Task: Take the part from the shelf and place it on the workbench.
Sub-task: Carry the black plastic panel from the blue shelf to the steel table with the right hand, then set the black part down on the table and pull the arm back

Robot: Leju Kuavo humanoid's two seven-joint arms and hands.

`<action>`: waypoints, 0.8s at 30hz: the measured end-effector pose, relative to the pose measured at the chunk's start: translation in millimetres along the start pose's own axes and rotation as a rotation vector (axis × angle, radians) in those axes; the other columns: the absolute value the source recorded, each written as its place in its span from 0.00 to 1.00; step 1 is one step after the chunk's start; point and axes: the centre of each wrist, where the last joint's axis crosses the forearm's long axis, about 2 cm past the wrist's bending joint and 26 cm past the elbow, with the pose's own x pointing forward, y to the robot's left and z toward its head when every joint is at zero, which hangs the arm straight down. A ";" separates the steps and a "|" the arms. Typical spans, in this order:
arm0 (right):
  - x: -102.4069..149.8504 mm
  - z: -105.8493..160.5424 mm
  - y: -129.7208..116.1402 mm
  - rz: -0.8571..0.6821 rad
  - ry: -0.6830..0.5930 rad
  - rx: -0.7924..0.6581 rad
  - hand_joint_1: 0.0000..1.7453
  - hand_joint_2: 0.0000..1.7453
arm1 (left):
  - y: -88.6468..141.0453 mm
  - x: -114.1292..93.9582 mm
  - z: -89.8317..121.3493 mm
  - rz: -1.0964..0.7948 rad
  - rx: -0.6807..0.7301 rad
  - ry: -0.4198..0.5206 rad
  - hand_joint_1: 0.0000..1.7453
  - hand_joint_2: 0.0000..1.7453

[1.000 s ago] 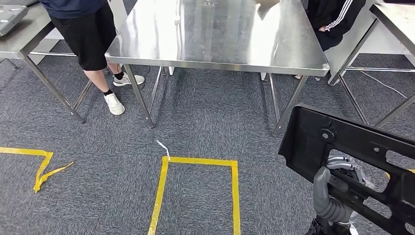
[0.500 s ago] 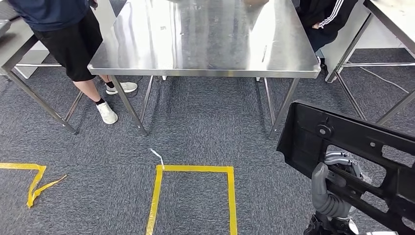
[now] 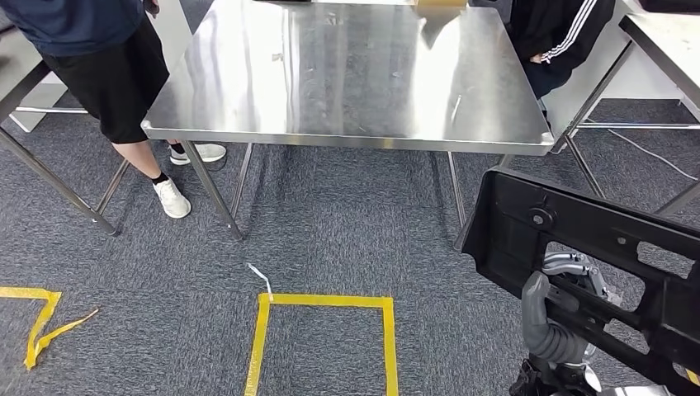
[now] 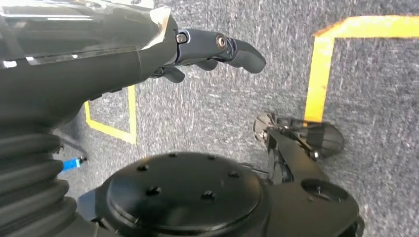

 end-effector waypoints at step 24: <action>-7.5 -5.9 10.3 -0.021 0.023 0.055 1.00 1.00 | -6.1 1.6 1.1 0.007 0.002 -0.004 0.00 1.00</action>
